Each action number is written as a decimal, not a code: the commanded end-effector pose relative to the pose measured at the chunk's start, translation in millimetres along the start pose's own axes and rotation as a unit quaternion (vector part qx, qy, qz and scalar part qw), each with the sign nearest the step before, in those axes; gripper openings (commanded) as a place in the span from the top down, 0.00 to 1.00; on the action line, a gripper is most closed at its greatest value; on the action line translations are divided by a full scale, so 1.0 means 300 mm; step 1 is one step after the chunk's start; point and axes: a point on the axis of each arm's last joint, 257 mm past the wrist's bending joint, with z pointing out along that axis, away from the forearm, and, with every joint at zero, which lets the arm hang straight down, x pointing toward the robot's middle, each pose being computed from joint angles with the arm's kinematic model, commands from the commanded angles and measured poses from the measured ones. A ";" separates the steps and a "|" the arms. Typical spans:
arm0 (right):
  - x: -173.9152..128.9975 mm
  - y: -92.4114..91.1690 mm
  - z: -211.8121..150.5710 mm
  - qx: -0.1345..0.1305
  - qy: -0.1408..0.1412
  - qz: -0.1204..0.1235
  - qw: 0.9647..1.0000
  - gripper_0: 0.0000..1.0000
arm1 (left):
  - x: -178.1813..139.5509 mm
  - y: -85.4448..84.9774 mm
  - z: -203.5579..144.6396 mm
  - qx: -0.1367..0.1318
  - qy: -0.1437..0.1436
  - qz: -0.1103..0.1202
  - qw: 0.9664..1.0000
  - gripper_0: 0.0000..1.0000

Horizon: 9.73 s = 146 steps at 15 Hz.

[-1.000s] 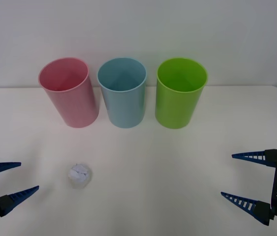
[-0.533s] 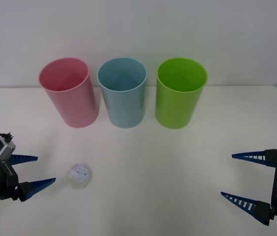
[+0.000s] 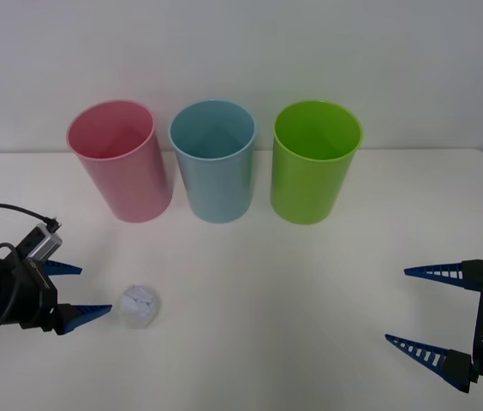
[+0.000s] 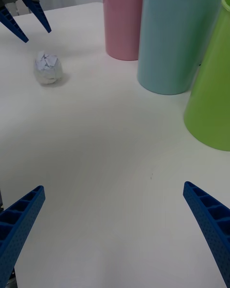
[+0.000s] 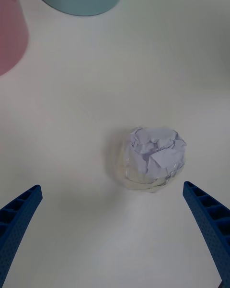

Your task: Put cans in the blue bin and PET bottles in the pink bin and trash in the green bin.

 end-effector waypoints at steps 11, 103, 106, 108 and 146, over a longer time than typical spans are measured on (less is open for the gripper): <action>0.000 0.000 0.000 0.000 0.000 0.000 1.000 0.00 | 0.037 -0.099 0.033 0.036 0.034 0.033 0.998 0.00; 0.000 0.000 0.000 0.000 0.000 0.000 1.000 0.00 | -0.232 -0.181 0.274 0.065 -0.107 0.171 0.977 1.00; 0.000 0.000 0.000 0.000 0.000 0.000 1.000 0.00 | -0.355 -0.203 0.235 0.074 -0.172 0.157 0.970 1.00; 0.000 0.000 0.000 0.000 0.000 0.000 1.000 0.00 | -0.436 -0.229 0.204 0.088 -0.211 0.142 0.963 1.00; 0.000 0.000 0.000 0.000 0.000 0.000 1.000 0.00 | -1.483 -0.450 0.161 0.054 -0.376 0.086 0.921 1.00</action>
